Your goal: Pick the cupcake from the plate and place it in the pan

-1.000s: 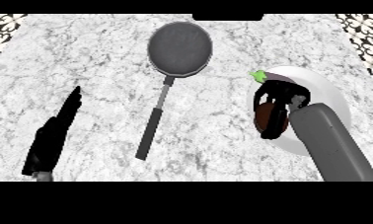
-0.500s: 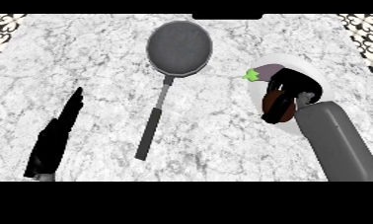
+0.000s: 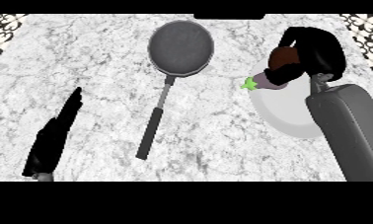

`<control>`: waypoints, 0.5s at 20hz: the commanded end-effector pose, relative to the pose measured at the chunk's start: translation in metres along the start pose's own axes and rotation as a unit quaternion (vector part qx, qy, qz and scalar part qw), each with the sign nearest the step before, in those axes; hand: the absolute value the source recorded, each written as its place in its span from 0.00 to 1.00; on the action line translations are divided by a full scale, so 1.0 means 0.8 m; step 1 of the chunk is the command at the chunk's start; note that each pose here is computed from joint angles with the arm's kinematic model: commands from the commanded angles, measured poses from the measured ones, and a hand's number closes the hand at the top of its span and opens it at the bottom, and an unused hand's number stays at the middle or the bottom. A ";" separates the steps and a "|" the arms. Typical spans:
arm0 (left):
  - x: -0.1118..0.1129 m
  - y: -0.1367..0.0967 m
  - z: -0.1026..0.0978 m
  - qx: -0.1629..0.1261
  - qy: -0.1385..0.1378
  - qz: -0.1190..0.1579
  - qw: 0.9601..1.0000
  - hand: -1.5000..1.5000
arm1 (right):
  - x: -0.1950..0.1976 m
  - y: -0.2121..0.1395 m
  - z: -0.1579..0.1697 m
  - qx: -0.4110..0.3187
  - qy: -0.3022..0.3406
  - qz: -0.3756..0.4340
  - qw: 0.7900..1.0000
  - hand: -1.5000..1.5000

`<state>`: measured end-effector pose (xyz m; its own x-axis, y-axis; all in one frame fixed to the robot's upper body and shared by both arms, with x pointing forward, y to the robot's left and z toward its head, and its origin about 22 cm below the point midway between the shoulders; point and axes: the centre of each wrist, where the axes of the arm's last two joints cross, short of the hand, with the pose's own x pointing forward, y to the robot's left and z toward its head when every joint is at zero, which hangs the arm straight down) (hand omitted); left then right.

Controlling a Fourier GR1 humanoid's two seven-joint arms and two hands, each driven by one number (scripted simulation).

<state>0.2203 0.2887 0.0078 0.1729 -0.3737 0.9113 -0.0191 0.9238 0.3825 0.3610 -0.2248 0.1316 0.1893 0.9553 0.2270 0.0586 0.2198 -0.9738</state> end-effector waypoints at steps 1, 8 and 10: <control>0.007 -0.014 -0.010 -0.001 0.000 -0.005 1.000 0.50 | 0.030 -0.017 0.001 -0.092 -0.073 -0.003 0.993 1.00; 0.012 0.004 -0.007 -0.011 -0.006 -0.004 1.000 0.50 | 0.108 -0.020 -0.036 -0.081 -0.105 -0.089 0.987 1.00; 0.001 -0.022 -0.001 -0.016 -0.010 0.001 1.000 0.50 | 0.147 -0.024 -0.045 -0.075 -0.109 -0.108 0.985 1.00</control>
<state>0.2284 0.2802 0.0087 0.1569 -0.3790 0.9120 0.0012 0.9235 0.3836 0.4007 -0.1554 0.1717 -0.0140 0.9394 0.3426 0.2321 0.3363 -0.9127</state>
